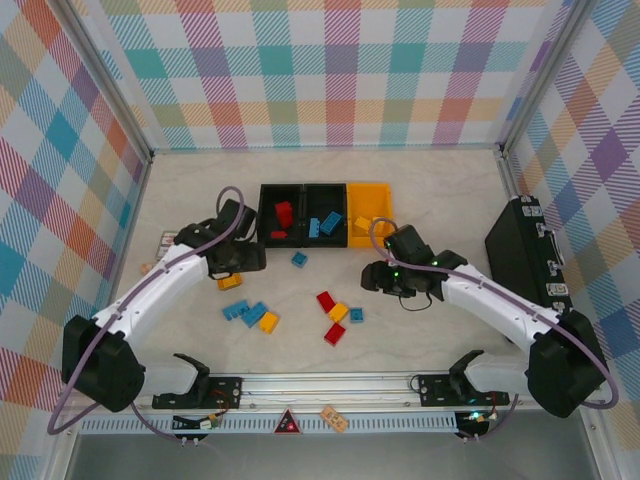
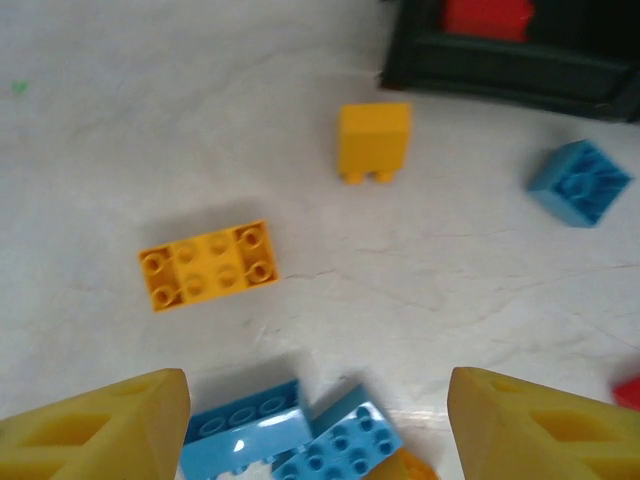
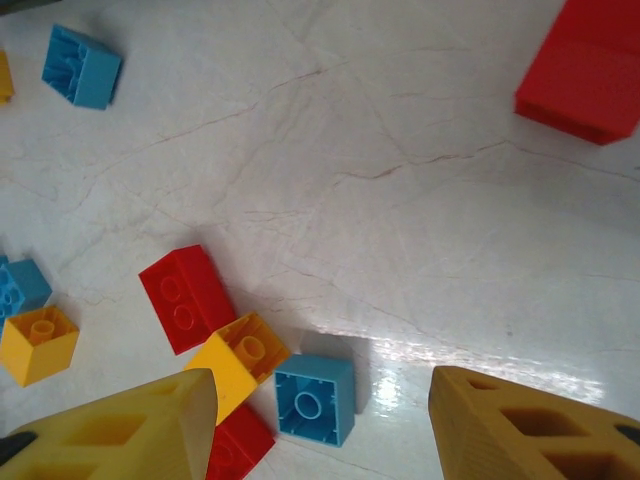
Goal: Sort the legos into containers by color
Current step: Pick up the lego from the middle-left of the table.
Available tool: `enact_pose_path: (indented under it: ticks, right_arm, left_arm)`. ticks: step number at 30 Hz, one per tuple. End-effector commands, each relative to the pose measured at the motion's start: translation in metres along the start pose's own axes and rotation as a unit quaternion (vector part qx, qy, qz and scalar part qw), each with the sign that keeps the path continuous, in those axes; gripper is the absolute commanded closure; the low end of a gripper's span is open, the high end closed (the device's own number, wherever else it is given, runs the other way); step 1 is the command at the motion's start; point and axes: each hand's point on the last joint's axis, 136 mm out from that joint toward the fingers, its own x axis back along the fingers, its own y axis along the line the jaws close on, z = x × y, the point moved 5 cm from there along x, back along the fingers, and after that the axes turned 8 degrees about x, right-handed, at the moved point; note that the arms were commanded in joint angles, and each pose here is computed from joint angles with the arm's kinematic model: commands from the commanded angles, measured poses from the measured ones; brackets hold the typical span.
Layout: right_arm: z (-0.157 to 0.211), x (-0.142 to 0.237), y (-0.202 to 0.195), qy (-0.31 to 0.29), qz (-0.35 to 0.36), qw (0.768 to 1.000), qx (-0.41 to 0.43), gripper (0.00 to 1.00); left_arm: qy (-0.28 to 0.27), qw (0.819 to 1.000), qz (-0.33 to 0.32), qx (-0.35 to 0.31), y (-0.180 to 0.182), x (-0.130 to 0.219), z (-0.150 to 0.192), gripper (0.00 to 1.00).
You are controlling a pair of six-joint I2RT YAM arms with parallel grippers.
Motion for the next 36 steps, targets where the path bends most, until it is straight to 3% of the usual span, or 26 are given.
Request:
enact_pose_path:
  ticks: [1,9,16,28,36]
  right_arm:
    - [-0.010,-0.001,0.019,-0.009,-0.036,0.999,0.029,0.41]
    - [-0.007,-0.013,0.025,0.003,-0.048,0.998,0.038,0.41]
    - [-0.005,-0.016,0.022,0.007,-0.042,0.998,0.036,0.41]
    - [-0.010,-0.023,0.024,0.013,-0.041,0.999,0.032,0.41]
    - [-0.011,-0.025,0.025,0.017,-0.043,0.998,0.030,0.42]
  left_arm:
    - [0.016,0.998,-0.027,0.051,0.023,-0.010,0.009,0.29]
    - [0.012,0.992,-0.034,0.117,0.038,-0.050,0.009,0.08]
    - [0.033,0.991,-0.020,0.127,0.029,-0.083,0.002,0.04]
    - [0.067,0.989,-0.051,0.123,0.031,-0.112,0.007,0.14]
    - [0.067,0.989,-0.080,0.108,0.036,-0.118,0.006,0.29]
